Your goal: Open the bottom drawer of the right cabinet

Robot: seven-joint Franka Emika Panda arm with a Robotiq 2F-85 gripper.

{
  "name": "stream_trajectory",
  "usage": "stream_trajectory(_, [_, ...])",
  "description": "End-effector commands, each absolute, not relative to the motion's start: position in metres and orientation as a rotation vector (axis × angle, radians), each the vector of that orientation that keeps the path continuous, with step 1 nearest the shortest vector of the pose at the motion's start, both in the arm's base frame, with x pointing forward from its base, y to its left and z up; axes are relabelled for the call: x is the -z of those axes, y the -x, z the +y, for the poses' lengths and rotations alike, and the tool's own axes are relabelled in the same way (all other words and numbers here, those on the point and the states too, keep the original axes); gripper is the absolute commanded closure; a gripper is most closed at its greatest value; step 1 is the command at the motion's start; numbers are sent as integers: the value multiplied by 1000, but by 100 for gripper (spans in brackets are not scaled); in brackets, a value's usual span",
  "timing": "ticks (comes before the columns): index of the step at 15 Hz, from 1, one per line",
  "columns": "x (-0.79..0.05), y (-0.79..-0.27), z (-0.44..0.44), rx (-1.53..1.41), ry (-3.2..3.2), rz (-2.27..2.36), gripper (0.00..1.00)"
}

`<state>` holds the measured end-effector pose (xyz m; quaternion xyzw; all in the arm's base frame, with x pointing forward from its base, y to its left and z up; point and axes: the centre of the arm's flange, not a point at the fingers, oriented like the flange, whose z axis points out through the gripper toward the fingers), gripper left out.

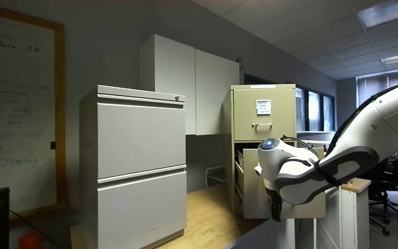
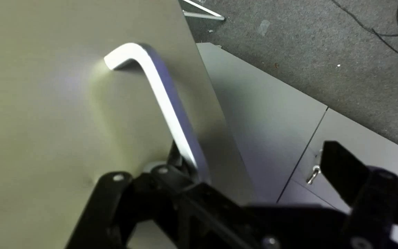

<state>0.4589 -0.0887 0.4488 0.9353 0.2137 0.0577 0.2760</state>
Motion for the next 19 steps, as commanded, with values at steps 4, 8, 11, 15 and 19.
stream_trajectory(4, [-450,-475,-79,-276,-2436,505,0])
stream_trajectory(8, [-455,-478,-82,-317,-2387,461,0])
stream_trajectory(11, [-462,-477,-80,-343,-2361,437,0])
stream_trajectory(15, [-482,-476,-73,-394,-2323,418,0])
stream_trajectory(19, [-492,-478,-71,-404,-2308,407,0])
